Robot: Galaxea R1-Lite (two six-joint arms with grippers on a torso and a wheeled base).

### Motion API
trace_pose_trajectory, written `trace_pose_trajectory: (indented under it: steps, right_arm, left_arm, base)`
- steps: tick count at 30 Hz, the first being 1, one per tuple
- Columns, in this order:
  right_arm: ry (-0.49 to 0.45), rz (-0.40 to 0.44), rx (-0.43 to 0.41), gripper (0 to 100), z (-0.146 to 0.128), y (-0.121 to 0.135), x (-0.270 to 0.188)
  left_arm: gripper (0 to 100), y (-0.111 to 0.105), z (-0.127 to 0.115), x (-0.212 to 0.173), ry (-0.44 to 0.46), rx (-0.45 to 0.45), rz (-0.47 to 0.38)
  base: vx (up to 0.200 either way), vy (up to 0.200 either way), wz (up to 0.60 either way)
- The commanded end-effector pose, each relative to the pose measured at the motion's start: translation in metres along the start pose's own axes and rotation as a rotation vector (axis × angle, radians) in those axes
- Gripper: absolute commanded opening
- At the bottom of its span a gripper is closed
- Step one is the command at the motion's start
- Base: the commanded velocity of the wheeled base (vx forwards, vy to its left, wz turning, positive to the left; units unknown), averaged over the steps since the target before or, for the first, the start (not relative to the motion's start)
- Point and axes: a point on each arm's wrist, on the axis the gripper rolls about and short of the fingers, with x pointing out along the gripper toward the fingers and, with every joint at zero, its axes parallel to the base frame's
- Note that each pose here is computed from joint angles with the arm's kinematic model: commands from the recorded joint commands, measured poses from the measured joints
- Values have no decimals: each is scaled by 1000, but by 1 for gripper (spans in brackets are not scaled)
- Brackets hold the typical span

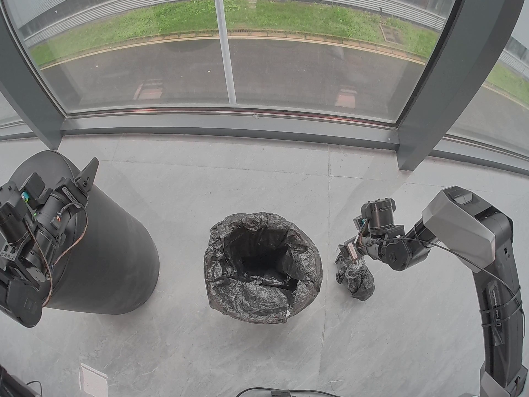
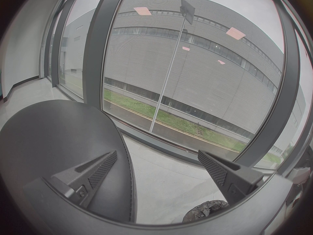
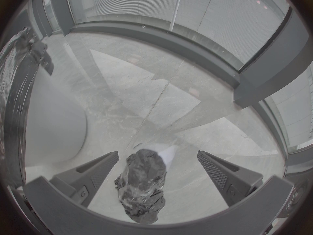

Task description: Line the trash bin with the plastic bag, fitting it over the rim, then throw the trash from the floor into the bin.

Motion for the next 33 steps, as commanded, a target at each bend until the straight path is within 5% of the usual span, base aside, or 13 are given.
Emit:
trace_pose_trajectory:
  steps: [1,7,15,33]
  right_arm:
    - [49,26,5,100,-17,-6,2]
    - [99,127,6,100,-26,-9,-4]
    - [125,129,18,100,-36,-14,13]
    - [212,242,56,100,-13,-28,35]
  left_arm:
    - [100,2,-11,3,42,1,7]
    - [100,2,-22,7,73,2,12]
    - [100,0,-28,5,98,3,1]
    - [100,-5,-44,7,155,6,-10]
  base:
    - [0,0,0]
    - [0,0,0]
    - [0,0,0]
    - [0,0,0]
